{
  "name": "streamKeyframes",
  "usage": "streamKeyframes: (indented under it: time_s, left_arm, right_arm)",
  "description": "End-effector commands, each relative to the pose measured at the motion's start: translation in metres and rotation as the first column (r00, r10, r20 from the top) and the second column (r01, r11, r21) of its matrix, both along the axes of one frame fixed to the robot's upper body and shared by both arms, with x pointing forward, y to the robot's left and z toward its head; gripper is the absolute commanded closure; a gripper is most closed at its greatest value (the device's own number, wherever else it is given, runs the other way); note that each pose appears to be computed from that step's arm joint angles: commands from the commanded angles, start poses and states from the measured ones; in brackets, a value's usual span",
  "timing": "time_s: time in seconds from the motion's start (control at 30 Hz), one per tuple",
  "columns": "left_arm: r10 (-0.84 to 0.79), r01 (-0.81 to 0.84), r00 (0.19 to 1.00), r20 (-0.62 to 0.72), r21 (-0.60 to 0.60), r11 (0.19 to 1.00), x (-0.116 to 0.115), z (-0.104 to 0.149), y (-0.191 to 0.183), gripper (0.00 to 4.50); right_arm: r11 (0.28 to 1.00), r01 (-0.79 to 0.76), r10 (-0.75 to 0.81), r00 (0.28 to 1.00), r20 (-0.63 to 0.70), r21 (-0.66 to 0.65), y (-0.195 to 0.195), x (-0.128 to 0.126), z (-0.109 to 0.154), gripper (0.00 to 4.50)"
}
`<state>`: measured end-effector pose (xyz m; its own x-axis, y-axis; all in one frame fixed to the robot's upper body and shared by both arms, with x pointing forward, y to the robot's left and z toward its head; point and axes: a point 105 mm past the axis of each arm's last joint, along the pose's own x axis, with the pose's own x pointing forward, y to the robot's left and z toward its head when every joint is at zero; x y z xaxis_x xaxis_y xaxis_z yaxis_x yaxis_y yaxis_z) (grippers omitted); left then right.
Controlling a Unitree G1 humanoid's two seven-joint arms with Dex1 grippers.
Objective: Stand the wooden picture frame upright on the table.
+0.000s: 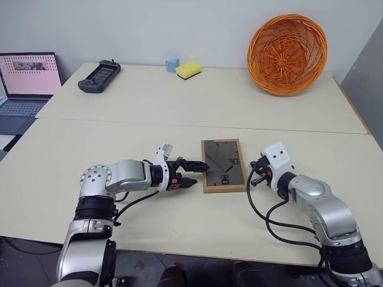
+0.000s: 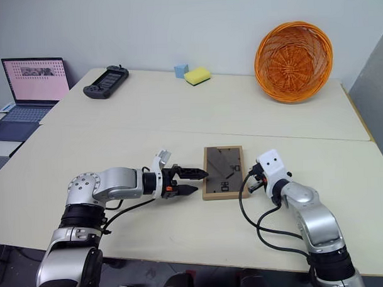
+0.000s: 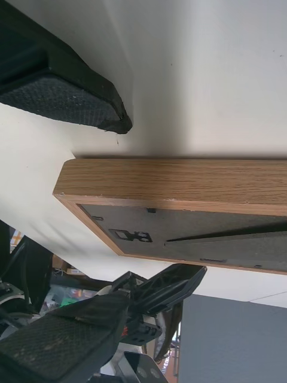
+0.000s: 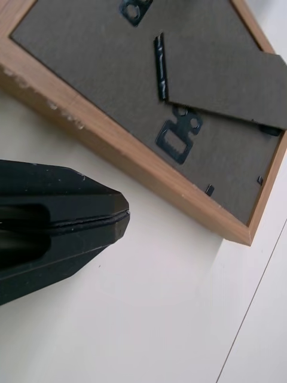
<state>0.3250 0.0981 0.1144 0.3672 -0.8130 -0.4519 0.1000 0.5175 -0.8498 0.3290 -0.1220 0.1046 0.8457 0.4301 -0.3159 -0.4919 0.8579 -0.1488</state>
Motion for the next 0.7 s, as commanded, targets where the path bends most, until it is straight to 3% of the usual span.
streamKeyframes:
  time_s: [0.03, 0.7]
  left_arm:
    - [0.010, -0.008, 0.999, -0.045, 0.036, 0.999, -0.003, -0.015, 0.003, 0.02]
    - [0.016, -0.016, 1.000, -0.024, 0.033, 0.999, -0.001, -0.007, 0.002, 0.02]
  right_arm:
    - [0.997, -0.045, 0.045, 0.999, 0.000, 0.058, 0.016, -0.002, 0.006, 4.50]
    - [0.979, -0.123, 0.124, 0.992, 0.007, 0.165, 0.065, 0.008, 0.021, 4.50]
